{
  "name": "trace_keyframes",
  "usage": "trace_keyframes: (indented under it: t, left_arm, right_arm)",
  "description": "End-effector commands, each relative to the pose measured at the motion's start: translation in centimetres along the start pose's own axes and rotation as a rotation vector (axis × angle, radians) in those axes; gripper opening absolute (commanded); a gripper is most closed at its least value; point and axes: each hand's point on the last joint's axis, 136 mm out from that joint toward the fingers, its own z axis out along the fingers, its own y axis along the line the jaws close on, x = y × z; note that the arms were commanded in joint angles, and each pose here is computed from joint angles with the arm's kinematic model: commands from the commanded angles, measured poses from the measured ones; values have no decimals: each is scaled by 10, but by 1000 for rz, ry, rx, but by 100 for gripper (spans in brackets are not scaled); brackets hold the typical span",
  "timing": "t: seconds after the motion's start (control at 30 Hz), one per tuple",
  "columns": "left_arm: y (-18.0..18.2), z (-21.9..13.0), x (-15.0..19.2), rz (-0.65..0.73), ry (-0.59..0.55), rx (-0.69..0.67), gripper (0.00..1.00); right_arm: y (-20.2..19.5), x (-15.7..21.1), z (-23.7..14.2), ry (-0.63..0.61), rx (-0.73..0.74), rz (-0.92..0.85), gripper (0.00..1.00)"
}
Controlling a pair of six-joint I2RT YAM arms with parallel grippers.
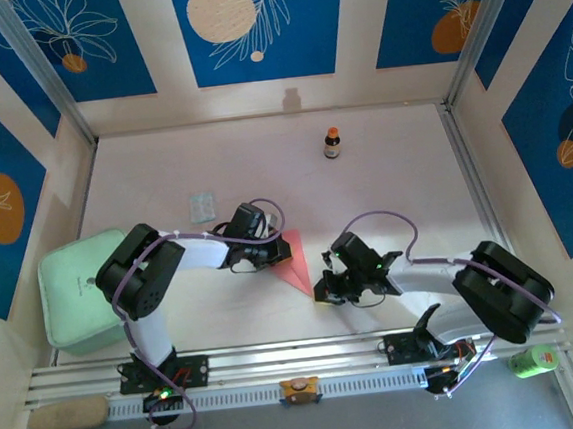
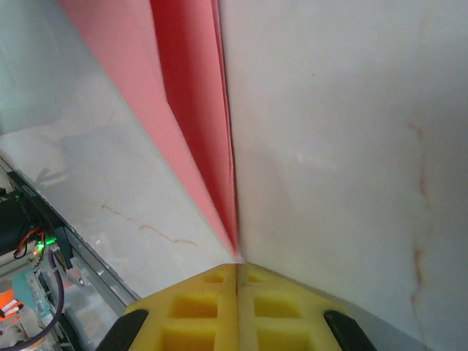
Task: Fold a paper plane with a square sheet of paper (pick it up from the middle)
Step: Fourth fold the wing at the center of the table.
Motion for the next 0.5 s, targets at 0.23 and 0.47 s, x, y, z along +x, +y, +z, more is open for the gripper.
trace_keyframes:
  t: [0.23,0.47]
  left_arm:
    - [30,4,15,-36,28,-88,1]
    - [30,5,15,-37,32,-85,1]
  right_arm:
    - [45,-39,-26,-82,-76,-30,5]
    - [57,-69,0,-68,-61,-16,5]
